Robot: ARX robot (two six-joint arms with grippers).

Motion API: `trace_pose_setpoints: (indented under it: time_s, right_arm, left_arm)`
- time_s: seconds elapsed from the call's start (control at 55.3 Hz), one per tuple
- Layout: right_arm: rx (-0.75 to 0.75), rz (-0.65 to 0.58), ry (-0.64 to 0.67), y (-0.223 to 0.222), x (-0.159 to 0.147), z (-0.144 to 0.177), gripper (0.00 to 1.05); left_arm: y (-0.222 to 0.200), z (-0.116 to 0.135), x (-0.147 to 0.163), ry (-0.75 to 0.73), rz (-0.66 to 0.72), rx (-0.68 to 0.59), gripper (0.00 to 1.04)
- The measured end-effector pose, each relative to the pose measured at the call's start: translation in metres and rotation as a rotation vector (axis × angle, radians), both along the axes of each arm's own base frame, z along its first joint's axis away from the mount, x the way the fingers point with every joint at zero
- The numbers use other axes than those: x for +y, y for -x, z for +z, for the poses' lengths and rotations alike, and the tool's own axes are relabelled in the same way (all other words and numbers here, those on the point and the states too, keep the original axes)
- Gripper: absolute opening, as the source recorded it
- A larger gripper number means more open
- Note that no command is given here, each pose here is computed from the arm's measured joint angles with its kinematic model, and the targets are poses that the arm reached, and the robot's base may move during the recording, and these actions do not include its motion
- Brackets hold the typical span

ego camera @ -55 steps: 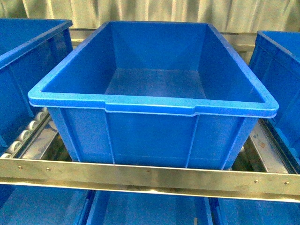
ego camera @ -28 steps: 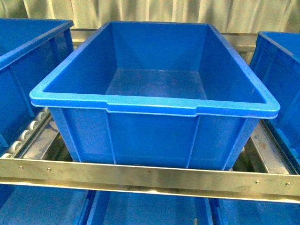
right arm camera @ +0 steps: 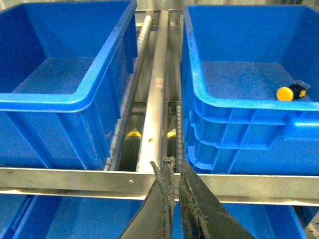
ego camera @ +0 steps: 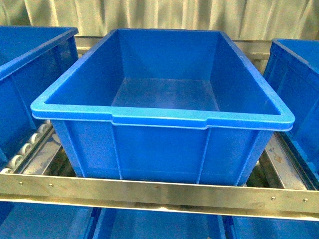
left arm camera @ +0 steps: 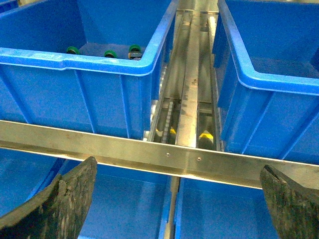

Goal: Pick red and yellow buttons and place in box

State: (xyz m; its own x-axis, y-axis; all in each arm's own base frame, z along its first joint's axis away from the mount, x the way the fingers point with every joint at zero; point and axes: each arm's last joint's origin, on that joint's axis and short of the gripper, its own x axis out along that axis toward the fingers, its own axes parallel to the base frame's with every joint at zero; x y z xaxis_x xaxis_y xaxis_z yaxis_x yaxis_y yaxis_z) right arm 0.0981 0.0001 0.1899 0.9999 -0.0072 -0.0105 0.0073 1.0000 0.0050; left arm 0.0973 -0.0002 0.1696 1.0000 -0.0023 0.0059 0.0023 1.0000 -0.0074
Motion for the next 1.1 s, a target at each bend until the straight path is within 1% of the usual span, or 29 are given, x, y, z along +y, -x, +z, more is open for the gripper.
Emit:
trace_pose_setpoints:
  time_s: [0.561,0.669,0.941,0.995,1.103]
  right_arm:
    - [-0.011,0.009,0.000,0.001,0.000,-0.018,0.04]
    - [-0.032,0.010,0.000,0.002,0.000,-0.016,0.04]
    - [-0.034,0.009,0.001,0.002,0.000,-0.016,0.04]
    - [-0.034,0.009,0.002,0.002,0.000,-0.016,0.12]
    - [-0.034,0.009,0.002,0.002,0.000,-0.016,0.31]
  left_arm:
    - [0.000,0.000,0.000,0.000,0.000,0.000,0.97]
    - [0.000,0.000,0.000,0.000,0.000,0.000,0.97]
    - [0.000,0.000,0.000,0.000,0.000,0.000,0.97]
    - [0.000,0.000,0.000,0.000,0.000,0.000,0.97]
    - [0.000,0.000,0.000,0.000,0.000,0.000,0.97]
